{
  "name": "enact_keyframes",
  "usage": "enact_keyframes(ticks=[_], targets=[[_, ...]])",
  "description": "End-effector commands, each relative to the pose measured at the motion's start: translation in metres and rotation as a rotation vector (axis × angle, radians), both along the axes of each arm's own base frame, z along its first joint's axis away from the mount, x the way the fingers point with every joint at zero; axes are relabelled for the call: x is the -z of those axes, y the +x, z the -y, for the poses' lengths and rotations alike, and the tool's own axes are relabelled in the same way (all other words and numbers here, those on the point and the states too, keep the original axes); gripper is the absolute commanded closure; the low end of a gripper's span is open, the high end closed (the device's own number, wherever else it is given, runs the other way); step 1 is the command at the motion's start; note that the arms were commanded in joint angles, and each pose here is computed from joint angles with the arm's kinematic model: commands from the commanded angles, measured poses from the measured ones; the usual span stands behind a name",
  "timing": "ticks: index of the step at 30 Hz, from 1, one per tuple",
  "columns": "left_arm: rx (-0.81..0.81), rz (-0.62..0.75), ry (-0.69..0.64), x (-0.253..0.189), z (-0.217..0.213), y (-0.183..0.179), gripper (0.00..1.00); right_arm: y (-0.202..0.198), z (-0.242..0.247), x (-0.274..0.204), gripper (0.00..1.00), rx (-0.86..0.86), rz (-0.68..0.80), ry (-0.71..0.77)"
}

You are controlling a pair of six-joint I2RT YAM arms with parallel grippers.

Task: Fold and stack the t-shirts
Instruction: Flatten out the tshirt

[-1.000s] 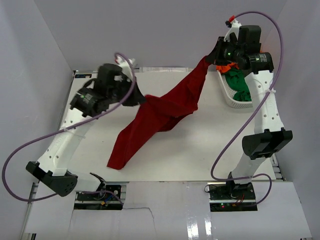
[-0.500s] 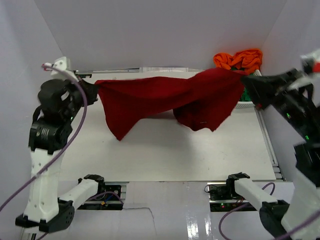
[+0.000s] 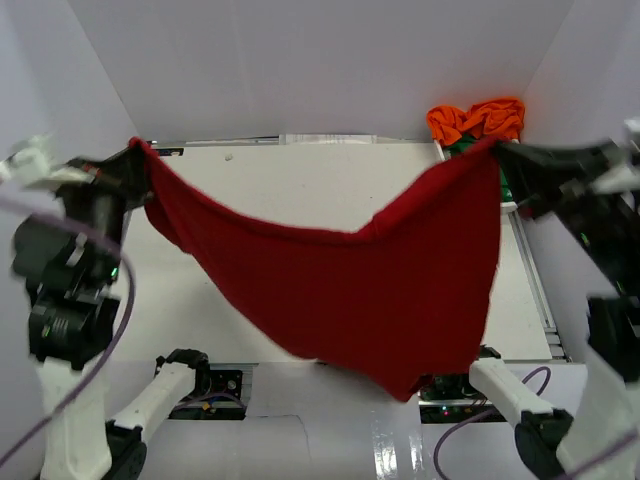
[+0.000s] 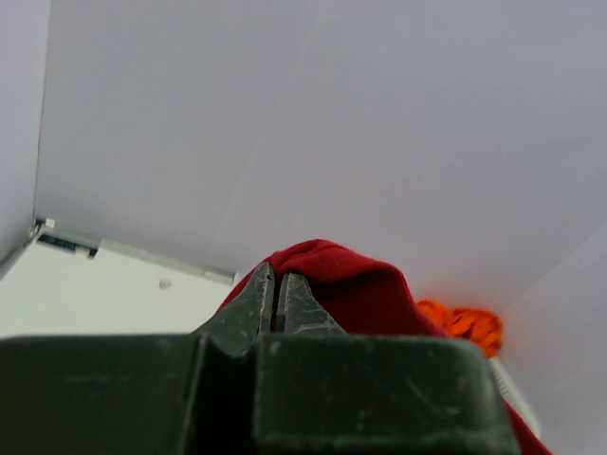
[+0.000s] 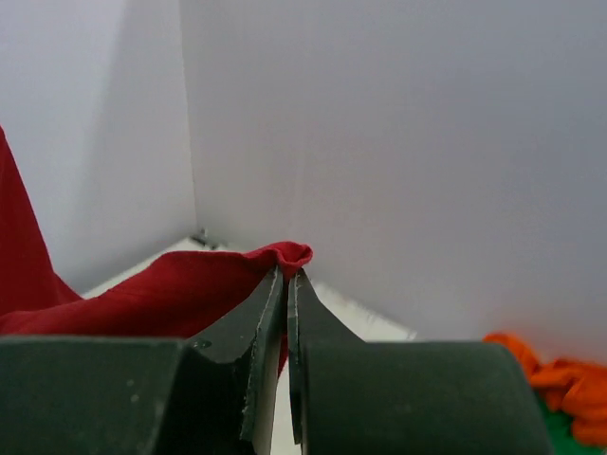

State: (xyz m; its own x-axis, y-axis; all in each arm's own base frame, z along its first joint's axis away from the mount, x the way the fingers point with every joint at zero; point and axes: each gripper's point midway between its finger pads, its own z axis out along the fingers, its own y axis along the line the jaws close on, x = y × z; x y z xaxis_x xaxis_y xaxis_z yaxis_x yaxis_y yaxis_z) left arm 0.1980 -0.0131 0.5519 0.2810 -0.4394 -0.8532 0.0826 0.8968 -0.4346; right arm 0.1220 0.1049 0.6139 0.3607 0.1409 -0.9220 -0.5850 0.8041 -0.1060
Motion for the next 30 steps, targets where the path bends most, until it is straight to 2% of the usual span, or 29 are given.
enact_keyframes(ticks=[1,2,3,4,5,6,7,8,9,10,11,12,14,15,17,18,20,21,24,26,27,28,29,30], targets=[[0.009,-0.363,0.046,0.093,0.026,0.118,1.00,0.164,-0.015,0.093,0.92,0.019,-0.416,-0.006],[0.021,-0.386,0.038,0.098,0.032,0.133,1.00,0.179,-0.015,0.095,0.92,0.025,-0.433,-0.005],[0.035,-0.465,0.048,0.121,0.041,0.166,1.00,0.194,-0.015,0.096,0.92,0.032,-0.443,-0.001],[0.030,-0.450,0.037,0.108,0.039,0.179,1.00,0.229,-0.017,0.116,0.92,0.037,-0.524,0.005],[0.036,-0.470,0.023,0.109,0.039,0.196,1.00,0.236,-0.018,0.091,0.92,0.025,-0.480,0.021],[0.088,-0.592,0.022,0.147,0.047,0.234,1.00,0.245,-0.020,0.083,0.92,-0.014,-0.480,0.026],[0.077,-0.524,-0.010,0.110,0.030,0.251,1.00,0.288,-0.024,0.108,0.92,-0.032,-0.587,0.041],[0.094,-0.533,-0.032,0.107,0.027,0.269,1.00,0.302,-0.026,0.098,0.92,-0.052,-0.580,0.057],[0.128,-0.576,-0.061,0.112,0.026,0.280,1.00,0.285,-0.024,0.040,0.92,-0.111,-0.429,0.071],[0.157,-0.629,-0.082,0.136,0.024,0.317,1.00,0.311,-0.028,0.039,0.92,-0.168,-0.403,0.089],[0.159,-0.547,-0.086,0.105,0.013,0.320,1.00,0.311,-0.019,0.027,0.92,-0.198,-0.357,0.103],[0.191,-0.422,-0.089,0.078,0.012,0.329,1.00,0.325,-0.020,0.051,0.92,-0.244,-0.427,0.136],[0.206,-0.314,-0.075,0.043,0.013,0.304,1.00,0.302,-0.022,0.022,0.92,-0.267,-0.267,0.093],[0.204,-0.282,-0.066,0.049,0.012,0.308,1.00,0.292,-0.020,0.008,0.92,-0.261,-0.212,0.069],[0.206,-0.138,-0.039,0.008,0.015,0.262,1.00,0.274,-0.015,-0.011,0.92,-0.248,-0.128,0.022],[0.209,-0.124,-0.036,0.024,0.015,0.263,1.00,0.261,-0.013,-0.018,0.92,-0.240,-0.100,0.014],[0.182,-0.073,-0.035,0.010,0.012,0.238,1.00,0.248,-0.009,-0.020,0.92,-0.249,-0.060,-0.017],[0.173,-0.068,-0.024,0.015,0.010,0.237,1.00,0.230,-0.010,-0.027,0.92,-0.246,-0.022,-0.036],[0.190,-0.003,-0.008,-0.001,0.014,0.228,1.00,0.231,-0.005,-0.021,0.92,-0.257,-0.038,-0.042],[0.244,0.010,-0.010,-0.006,0.023,0.227,1.00,0.213,-0.003,-0.044,0.92,-0.282,0.041,-0.076],[0.253,0.015,-0.005,-0.008,0.026,0.226,1.00,0.213,-0.004,-0.042,0.92,-0.298,0.025,-0.071],[0.256,-0.010,-0.036,0.002,0.026,0.230,1.00,0.212,-0.004,-0.041,0.92,-0.294,0.013,-0.068],[0.268,-0.037,-0.051,0.014,0.028,0.232,1.00,0.235,0.002,-0.011,0.92,-0.273,-0.089,-0.027],[0.273,-0.096,-0.071,0.035,0.030,0.239,1.00,0.225,0.001,-0.003,0.92,-0.263,-0.102,-0.018]])
